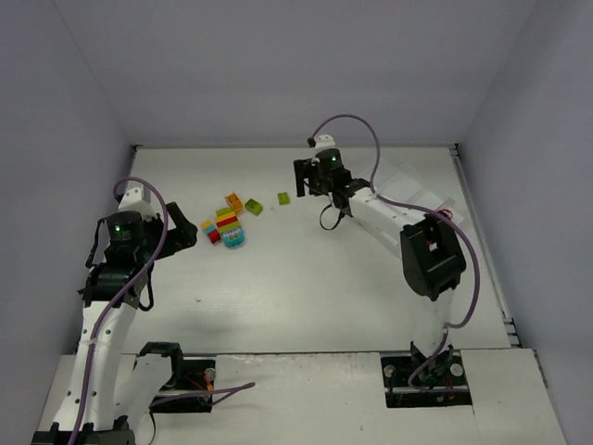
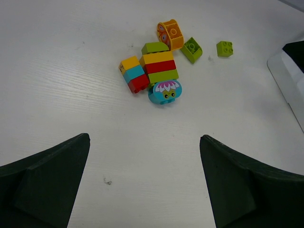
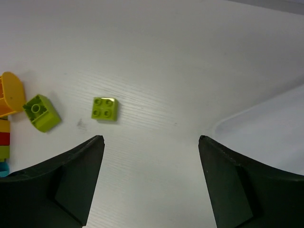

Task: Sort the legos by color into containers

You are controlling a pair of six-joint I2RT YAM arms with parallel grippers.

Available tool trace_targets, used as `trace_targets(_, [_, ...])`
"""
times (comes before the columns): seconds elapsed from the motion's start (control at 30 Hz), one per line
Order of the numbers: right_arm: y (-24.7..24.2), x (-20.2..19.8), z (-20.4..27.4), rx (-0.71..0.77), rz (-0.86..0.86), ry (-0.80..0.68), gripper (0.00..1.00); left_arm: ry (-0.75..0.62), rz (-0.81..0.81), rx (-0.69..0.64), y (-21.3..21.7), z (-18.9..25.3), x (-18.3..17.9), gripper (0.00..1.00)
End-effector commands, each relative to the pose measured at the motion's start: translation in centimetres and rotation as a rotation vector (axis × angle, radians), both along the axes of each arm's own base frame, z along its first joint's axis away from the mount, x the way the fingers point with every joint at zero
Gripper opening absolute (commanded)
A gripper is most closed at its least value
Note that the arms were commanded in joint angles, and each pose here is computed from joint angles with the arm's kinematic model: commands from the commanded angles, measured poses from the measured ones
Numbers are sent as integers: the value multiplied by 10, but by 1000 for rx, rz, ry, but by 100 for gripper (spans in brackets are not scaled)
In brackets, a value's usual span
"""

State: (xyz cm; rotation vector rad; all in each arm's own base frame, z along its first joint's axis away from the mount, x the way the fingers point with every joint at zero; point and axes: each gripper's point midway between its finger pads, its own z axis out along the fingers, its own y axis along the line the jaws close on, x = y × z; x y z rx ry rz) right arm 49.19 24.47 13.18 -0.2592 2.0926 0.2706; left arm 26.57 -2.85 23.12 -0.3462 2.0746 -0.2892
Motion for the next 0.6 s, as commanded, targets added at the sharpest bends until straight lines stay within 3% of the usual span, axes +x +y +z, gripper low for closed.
trace_targets(0.0, [36,10,-4,-3,80,-29,77,-67,2,-5,1,19,10,92])
trace_targets(0.2, [81,12,-33,1,155,4,77,-67,3,-6,1,19,10,92])
trace_targets(0.57, [115,21,-74,-13,175,32,77,-72,-3,-9,0,20,10,92])
